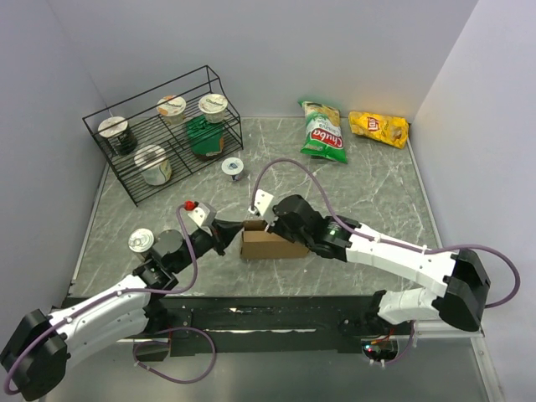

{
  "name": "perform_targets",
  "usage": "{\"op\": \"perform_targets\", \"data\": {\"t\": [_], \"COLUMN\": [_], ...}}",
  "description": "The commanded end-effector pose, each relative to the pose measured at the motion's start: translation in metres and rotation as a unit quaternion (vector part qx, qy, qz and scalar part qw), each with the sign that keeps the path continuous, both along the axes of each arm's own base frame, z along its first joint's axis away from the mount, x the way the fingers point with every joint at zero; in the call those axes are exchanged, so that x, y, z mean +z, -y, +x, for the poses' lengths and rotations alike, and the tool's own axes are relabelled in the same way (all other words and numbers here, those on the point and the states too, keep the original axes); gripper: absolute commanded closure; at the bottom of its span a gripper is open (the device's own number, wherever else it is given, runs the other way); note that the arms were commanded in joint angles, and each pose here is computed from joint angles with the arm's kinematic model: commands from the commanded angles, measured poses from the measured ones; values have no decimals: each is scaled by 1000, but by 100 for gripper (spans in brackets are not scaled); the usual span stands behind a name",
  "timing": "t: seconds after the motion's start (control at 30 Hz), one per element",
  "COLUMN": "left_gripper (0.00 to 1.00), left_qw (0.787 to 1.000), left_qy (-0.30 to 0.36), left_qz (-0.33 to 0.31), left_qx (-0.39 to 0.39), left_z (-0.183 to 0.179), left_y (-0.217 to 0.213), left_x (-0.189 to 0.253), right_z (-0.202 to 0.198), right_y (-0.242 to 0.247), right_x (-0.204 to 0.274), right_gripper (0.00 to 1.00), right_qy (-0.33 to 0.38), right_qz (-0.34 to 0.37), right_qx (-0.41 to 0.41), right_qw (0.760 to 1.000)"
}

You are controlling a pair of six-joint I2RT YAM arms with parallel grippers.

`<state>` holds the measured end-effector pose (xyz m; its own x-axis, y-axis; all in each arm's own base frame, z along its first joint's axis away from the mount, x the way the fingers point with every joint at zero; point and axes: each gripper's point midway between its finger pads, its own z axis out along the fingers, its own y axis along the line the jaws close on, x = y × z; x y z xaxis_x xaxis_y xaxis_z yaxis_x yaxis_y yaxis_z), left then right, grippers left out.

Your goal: Fold the paper box

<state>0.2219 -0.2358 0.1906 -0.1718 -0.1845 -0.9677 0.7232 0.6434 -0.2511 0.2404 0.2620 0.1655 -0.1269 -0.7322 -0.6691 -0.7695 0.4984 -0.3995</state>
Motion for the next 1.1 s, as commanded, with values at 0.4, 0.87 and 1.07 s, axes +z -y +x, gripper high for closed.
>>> {"op": "perform_targets", "data": {"t": [0.4,0.87,1.07], "left_gripper": [99,99,99], "left_qw": [997,996,996], "left_qy": [31,29,31], "left_qz": [32,43,46], "left_qx": [-62,-72,-73], "left_z": [-22,-25,-25], "left_y": [7,8,8], "left_x": [-4,-6,-8], "right_z": [25,15,16], "right_y": [67,101,111], "right_x": [58,34,27], "right_gripper": [27,57,52], "right_qy": [-88,-121,-101], "right_qz": [254,183,143], "right_qx": [-66,-109,-102], "right_qw": [961,969,979]}}
